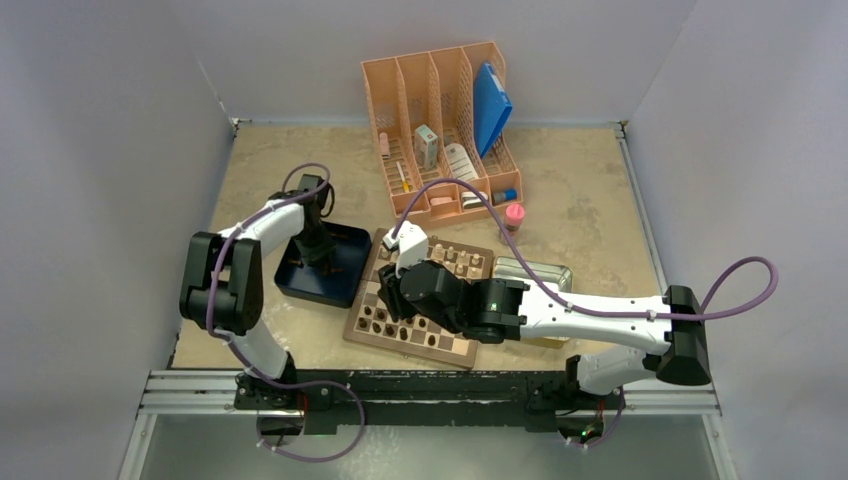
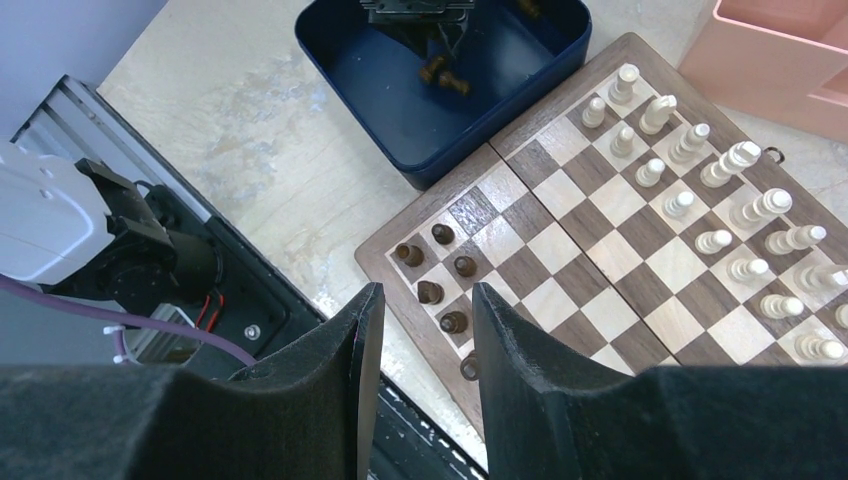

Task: Set up the chess pieces on the board
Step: Pick up the chess piece from the storage box.

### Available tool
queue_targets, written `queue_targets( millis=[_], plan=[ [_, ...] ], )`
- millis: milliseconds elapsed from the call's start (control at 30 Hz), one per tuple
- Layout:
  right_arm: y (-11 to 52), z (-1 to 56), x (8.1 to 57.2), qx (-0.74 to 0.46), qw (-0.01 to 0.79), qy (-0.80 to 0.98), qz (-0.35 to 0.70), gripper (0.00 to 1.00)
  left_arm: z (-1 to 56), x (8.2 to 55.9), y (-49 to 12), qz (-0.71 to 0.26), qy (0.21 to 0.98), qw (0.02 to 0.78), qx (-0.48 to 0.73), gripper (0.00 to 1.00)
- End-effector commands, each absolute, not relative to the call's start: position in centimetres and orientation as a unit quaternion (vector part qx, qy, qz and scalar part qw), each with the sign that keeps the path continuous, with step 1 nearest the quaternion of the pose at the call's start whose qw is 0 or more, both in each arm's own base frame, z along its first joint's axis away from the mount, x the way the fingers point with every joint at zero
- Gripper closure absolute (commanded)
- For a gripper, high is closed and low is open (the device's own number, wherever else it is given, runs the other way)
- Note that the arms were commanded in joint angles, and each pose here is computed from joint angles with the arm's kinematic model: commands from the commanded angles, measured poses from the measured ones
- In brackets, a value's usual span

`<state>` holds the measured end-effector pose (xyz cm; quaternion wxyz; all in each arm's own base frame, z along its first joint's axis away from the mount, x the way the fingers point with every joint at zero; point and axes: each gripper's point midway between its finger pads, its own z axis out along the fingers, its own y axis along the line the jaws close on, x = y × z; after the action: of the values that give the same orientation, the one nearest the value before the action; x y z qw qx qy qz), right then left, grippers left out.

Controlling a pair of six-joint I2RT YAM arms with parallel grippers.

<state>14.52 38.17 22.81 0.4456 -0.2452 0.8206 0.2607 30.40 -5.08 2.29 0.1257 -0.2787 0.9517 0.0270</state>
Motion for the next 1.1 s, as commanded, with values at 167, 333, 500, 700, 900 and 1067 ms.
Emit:
queue_targets(
  millis=[167,333,500,700,900,1067],
  plan=[
    [38.7,24.1,13.8,-0.245,0.446,0.805,0.306,0.59,7.0,31.9,-5.8,-0.015,0.949,0.191,-0.251,0.88],
    [38.6,25.1,14.0,-0.235,0.456,0.797,0.319,0.58,7.3,31.7,-5.8,-0.022,0.951,0.202,-0.233,0.86],
    [38.1,25.7,14.6,-0.22,0.468,0.794,0.32,0.59,8.6,31.6,-7.0,-0.059,0.956,0.21,-0.197,0.87],
    [37.2,26.3,15.9,-0.185,0.491,0.774,0.354,0.59,13.0,30.9,-12.0,-0.215,0.938,0.224,-0.154,0.87],
    [37.0,31.6,14.7,-0.129,0.507,0.706,0.478,0.5,19.7,28.6,-17.2,-0.402,0.878,0.224,-0.128,0.87],
    [36.4,32.4,15.4,-0.094,0.517,0.674,0.519,0.43,23.2,27.1,-19.0,-0.483,0.843,0.208,-0.113,0.87]
  ],
)
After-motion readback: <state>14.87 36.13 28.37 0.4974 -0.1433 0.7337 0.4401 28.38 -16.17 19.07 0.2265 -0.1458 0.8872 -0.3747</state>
